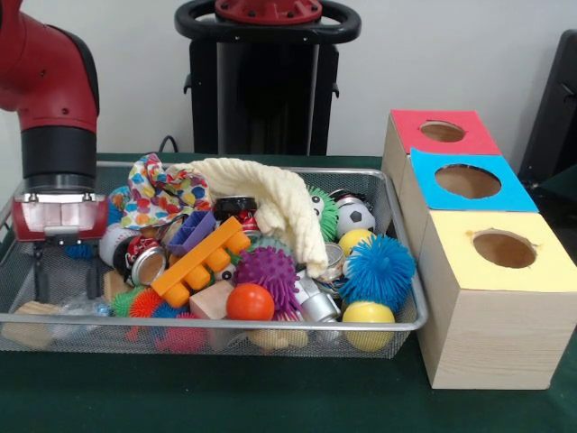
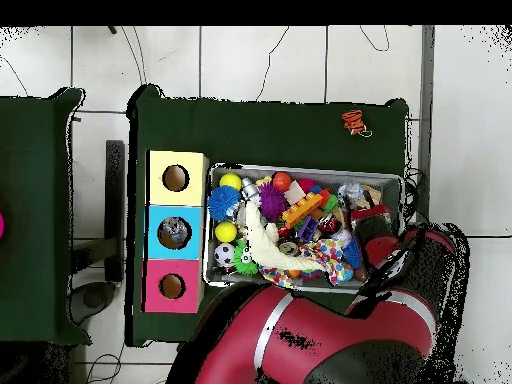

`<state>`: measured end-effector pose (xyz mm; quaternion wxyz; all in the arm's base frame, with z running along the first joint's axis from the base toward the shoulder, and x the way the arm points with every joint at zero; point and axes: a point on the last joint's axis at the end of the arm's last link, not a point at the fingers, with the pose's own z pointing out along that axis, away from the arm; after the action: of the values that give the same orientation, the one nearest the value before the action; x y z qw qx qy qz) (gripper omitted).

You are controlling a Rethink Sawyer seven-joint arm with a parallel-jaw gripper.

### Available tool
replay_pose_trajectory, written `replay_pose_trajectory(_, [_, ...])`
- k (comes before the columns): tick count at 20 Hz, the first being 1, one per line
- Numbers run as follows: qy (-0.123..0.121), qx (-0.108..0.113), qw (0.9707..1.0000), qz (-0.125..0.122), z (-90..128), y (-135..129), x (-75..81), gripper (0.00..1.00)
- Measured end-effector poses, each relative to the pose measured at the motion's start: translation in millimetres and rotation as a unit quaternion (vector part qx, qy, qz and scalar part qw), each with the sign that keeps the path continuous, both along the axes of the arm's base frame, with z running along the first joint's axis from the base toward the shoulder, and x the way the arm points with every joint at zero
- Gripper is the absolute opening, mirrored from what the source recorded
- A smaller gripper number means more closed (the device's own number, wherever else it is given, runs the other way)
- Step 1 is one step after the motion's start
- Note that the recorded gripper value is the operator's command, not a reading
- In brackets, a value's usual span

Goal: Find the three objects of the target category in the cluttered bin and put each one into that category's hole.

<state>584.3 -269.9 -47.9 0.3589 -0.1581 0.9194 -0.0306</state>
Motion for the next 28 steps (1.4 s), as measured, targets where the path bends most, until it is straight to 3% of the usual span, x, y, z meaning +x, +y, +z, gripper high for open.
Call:
replay_pose_trajectory(6, [-0.002,0.005,1.0000,0.005,0,1,-0.3,1.00])
replay_pose_trajectory(16, [-0.014,0.013,0.9997,-0.015,-3,3,5.5,1.00])
replay_pose_trajectory(21, [-0.013,0.013,0.9998,-0.011,-11,4,8.2,1.00])
replay_pose_trajectory(24, [-0.008,0.009,0.9999,-0.008,-21,4,9.5,1.00])
replay_pose_trajectory(28, [0.009,-0.014,0.9998,0.010,-29,2,15.8,1.00])
